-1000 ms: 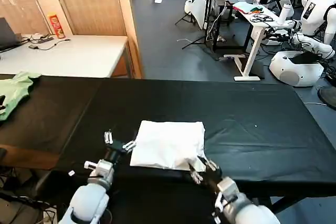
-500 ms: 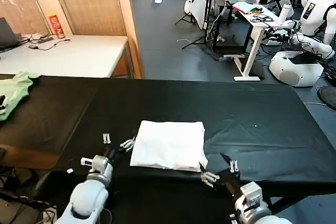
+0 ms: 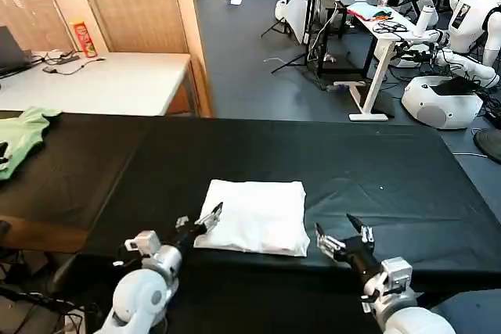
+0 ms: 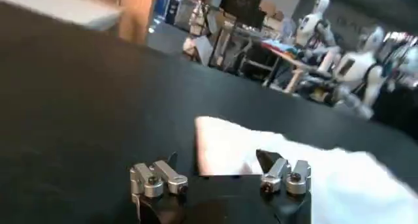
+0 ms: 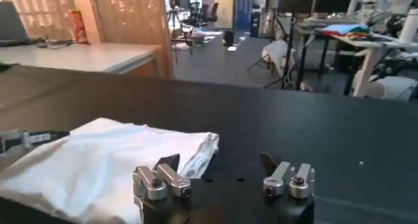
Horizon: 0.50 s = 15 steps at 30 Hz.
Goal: Fold and organize the clothes.
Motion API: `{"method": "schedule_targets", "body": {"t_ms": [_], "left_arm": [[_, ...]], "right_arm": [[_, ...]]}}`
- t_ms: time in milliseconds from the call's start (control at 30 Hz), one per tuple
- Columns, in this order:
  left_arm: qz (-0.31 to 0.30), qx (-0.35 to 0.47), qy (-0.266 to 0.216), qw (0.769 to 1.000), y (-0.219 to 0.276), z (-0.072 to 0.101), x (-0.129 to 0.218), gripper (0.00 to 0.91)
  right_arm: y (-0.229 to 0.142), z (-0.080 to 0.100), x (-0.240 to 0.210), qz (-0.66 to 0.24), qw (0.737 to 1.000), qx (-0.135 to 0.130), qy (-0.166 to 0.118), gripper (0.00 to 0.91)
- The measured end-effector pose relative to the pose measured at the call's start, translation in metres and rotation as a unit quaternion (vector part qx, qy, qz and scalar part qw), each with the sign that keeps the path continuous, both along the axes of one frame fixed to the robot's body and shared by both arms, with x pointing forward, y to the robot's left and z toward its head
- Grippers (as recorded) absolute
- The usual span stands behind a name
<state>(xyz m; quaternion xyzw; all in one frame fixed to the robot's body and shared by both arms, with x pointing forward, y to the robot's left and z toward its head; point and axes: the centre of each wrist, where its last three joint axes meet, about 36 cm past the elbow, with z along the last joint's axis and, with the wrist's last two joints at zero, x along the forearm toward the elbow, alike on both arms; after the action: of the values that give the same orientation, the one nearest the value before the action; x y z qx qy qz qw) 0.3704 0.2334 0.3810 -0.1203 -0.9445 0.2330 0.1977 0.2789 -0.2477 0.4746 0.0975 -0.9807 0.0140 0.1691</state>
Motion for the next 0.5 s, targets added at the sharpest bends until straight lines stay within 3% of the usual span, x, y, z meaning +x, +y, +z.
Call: {"method": "schedule_targets", "body": {"t_ms": [333,400,433,467,500], "left_arm": [[0.016,-0.051,0.023,0.998,-0.0039,-0.0074,0.0045,0.878],[0.017,-0.055,0.024,0.998,-0.0055,-0.0079,0.0048,0.614],[0.017,-0.057,0.024,0.998,-0.0060,-0.0080,0.0050,0.205],[0.018,-0.059,0.024,0.998,-0.0066,-0.0079,0.0053,0.205],[0.018,-0.061,0.024,0.998,-0.0070,-0.0078,0.0055,0.000]], "right_arm": [[0.0000,0.0009,0.0023,-0.003,1.000,0.001,-0.006,0.878],[0.0001,0.0012,0.0027,-0.003,1.000,0.001,-0.008,0.878],[0.0003,0.0012,0.0028,-0.003,1.000,0.002,-0.008,0.878],[0.0005,0.0012,0.0029,-0.003,1.000,0.002,-0.009,0.878],[0.0007,0.0010,0.0030,-0.003,1.000,0.002,-0.009,0.878]]}}
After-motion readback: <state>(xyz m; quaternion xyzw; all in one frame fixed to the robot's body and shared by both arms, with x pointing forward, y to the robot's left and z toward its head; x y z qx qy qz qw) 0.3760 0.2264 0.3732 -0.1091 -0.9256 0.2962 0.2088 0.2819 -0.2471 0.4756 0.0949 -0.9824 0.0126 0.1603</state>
